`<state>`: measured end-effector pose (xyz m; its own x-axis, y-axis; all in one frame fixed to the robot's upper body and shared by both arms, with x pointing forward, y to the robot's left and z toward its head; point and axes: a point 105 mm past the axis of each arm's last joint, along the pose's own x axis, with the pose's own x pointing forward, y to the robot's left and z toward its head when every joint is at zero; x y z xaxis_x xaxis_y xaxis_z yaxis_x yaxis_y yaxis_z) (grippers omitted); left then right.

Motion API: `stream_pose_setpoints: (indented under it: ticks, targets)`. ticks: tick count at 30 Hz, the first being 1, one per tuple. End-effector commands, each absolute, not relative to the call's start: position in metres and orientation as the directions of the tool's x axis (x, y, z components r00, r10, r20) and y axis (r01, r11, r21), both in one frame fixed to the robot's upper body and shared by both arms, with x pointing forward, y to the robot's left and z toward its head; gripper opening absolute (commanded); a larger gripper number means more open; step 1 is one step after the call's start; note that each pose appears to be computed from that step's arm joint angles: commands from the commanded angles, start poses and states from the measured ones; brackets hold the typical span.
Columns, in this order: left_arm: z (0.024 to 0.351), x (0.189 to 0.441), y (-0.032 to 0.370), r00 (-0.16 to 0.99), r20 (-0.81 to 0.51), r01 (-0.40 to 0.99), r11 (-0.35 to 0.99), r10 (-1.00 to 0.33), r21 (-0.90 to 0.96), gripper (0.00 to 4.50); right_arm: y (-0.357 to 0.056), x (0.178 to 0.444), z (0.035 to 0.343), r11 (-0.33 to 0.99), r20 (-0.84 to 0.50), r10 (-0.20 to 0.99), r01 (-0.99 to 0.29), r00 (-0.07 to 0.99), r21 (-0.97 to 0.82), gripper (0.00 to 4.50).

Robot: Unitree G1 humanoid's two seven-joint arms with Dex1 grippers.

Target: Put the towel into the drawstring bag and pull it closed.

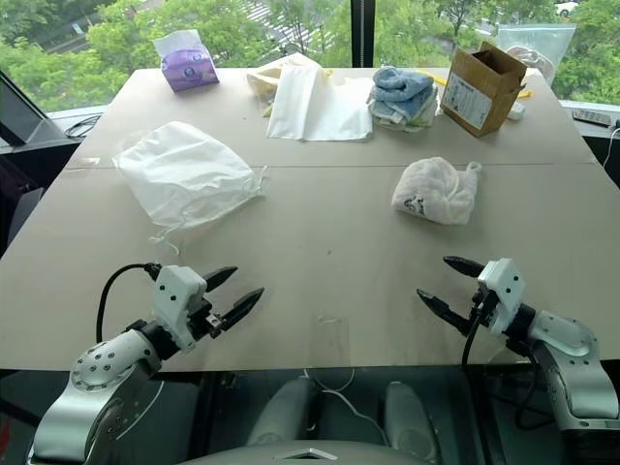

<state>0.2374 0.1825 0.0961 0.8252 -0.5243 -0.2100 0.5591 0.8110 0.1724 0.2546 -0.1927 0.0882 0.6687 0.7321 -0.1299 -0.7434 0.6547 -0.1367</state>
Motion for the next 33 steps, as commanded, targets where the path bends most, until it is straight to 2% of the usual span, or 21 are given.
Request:
stream_pose_setpoints:
  ticks: [1, 20, 24, 28, 33]
  targets:
    - [0.103, 0.240, 0.178, 0.829, -0.177, 0.556, 0.812, -0.530, 0.177, 3.36, -0.192, 0.252, 0.097, 0.650, -0.098, 0.737, -0.741, 0.668, -0.166, 4.50]
    - [0.108, 0.245, 0.180, 0.850, -0.150, 0.526, 0.832, -0.505, 0.178, 3.36, -0.192, 0.255, 0.094, 0.662, -0.084, 0.730, -0.732, 0.679, -0.164, 4.50]
    - [0.116, 0.255, 0.185, 0.881, -0.111, 0.472, 0.852, -0.459, 0.226, 3.36, -0.184, 0.255, 0.098, 0.644, -0.059, 0.749, -0.747, 0.659, -0.164, 4.50]
    - [0.143, 0.286, 0.205, 0.954, 0.004, 0.263, 0.846, -0.299, 0.463, 3.36, -0.156, 0.243, 0.115, 0.554, 0.043, 0.831, -0.818, 0.555, -0.153, 4.50]
    - [0.168, 0.321, 0.221, 0.976, 0.109, 0.060, 0.706, -0.191, 0.706, 3.36, -0.138, 0.245, 0.133, 0.551, 0.136, 0.833, -0.827, 0.537, -0.112, 4.50]
